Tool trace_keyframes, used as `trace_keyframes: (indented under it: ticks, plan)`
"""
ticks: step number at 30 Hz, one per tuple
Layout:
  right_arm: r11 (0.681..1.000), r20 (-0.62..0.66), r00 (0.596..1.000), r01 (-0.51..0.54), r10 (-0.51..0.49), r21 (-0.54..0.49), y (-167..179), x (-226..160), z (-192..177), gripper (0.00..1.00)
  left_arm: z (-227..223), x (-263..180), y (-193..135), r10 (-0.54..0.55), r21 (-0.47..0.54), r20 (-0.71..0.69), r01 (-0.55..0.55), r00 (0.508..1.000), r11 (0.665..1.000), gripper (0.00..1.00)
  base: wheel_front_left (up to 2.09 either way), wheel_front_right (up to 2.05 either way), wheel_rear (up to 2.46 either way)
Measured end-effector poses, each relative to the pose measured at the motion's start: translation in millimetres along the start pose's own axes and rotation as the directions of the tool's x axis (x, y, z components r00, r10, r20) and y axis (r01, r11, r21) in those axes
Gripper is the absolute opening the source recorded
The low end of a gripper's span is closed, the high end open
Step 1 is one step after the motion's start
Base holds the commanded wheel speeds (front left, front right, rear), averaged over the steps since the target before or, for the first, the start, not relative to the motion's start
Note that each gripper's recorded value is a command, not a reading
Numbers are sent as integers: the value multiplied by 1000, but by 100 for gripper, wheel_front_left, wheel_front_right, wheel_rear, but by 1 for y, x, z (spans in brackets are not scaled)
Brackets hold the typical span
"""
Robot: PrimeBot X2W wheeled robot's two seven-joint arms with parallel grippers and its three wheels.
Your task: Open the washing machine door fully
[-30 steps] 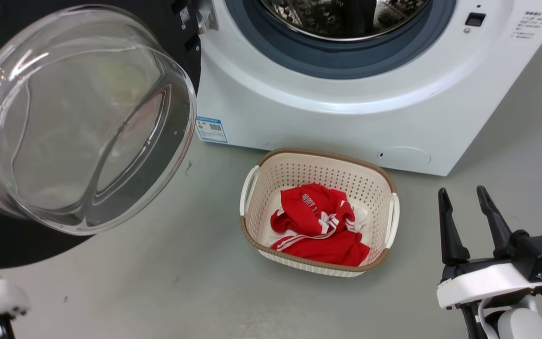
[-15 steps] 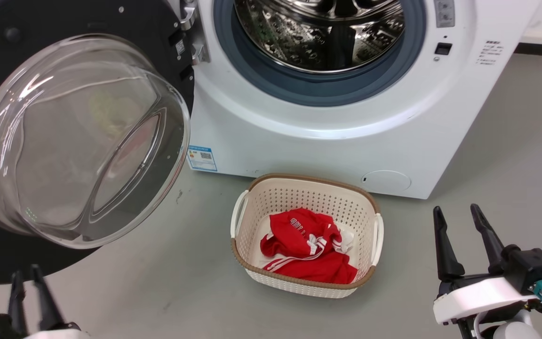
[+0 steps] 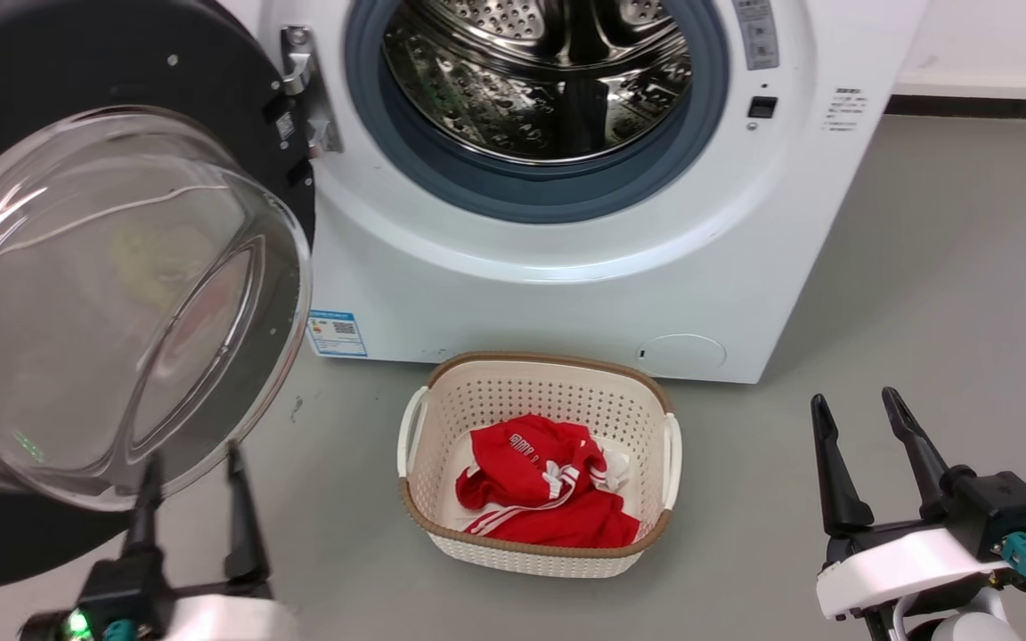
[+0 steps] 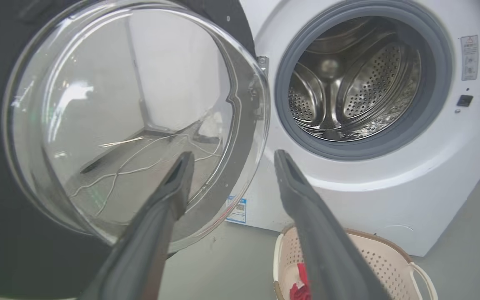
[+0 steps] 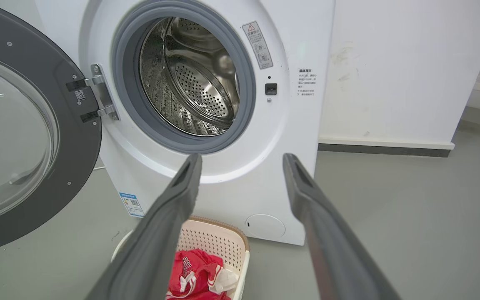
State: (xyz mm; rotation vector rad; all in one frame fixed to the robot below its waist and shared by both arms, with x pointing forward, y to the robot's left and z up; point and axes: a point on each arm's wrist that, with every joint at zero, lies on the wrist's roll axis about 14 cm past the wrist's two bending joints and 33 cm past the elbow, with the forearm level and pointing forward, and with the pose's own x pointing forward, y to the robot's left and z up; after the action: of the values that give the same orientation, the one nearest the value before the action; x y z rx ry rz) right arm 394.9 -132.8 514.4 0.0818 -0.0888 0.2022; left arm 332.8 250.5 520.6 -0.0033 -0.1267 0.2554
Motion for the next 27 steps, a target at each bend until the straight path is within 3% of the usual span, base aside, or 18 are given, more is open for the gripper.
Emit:
trace_keyframes:
  ticks: [10, 27]
  plan:
    - [997, 29, 997, 66, -65, -30, -21, -17, 14, 100, 19, 23, -60, -190, 22, 73, 189, 979, 982, 100, 0, 0, 0]
    - [996, 15, 996, 89, -88, -30, -27, -25, 12, 100, 13, 27, -70, -216, 27, 58, 215, 975, 976, 100, 0, 0, 0]
